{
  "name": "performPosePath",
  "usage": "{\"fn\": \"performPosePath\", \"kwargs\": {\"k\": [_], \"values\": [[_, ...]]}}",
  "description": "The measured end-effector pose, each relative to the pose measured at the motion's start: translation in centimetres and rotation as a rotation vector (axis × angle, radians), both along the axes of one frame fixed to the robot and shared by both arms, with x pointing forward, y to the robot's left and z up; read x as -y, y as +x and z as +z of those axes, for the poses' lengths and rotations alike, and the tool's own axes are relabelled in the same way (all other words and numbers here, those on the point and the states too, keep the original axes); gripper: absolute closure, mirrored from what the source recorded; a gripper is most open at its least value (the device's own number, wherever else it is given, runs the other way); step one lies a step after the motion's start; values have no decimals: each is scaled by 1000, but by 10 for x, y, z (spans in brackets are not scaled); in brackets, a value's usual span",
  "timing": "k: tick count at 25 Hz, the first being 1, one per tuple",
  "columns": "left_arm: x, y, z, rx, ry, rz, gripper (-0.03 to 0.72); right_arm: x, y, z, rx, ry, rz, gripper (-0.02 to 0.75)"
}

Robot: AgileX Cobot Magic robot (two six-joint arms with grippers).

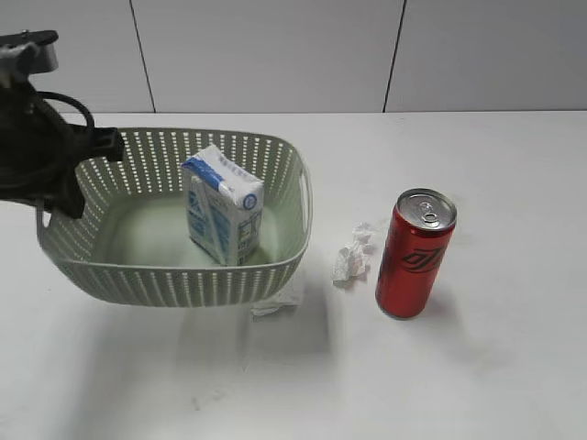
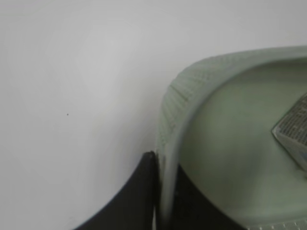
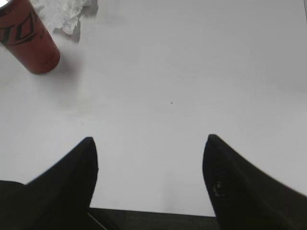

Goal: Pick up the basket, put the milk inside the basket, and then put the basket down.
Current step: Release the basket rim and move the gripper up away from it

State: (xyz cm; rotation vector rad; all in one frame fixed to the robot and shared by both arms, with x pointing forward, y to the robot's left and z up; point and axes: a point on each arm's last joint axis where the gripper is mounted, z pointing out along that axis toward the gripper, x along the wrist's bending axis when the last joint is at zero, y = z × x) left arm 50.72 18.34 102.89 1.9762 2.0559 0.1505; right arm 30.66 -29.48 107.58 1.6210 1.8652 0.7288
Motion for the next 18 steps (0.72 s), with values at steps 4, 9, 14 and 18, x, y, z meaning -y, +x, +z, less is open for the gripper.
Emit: {"fn": "performPosePath", "kwargs": {"k": [4,9,14,18], "values": [[9,28,-3,-14,-24,-15,681,1,-26,-13,103,6,0,198],[24,63,-4,-5,-42,-27,681,1,-46,-33,184,10,2,198],[38,94,-9,-2,-52,-42,681,1,-58,-38,300,30,6,198],[49,115,-15,-2,-77,-39,681,0,-60,-38,326,34,7,198]]}}
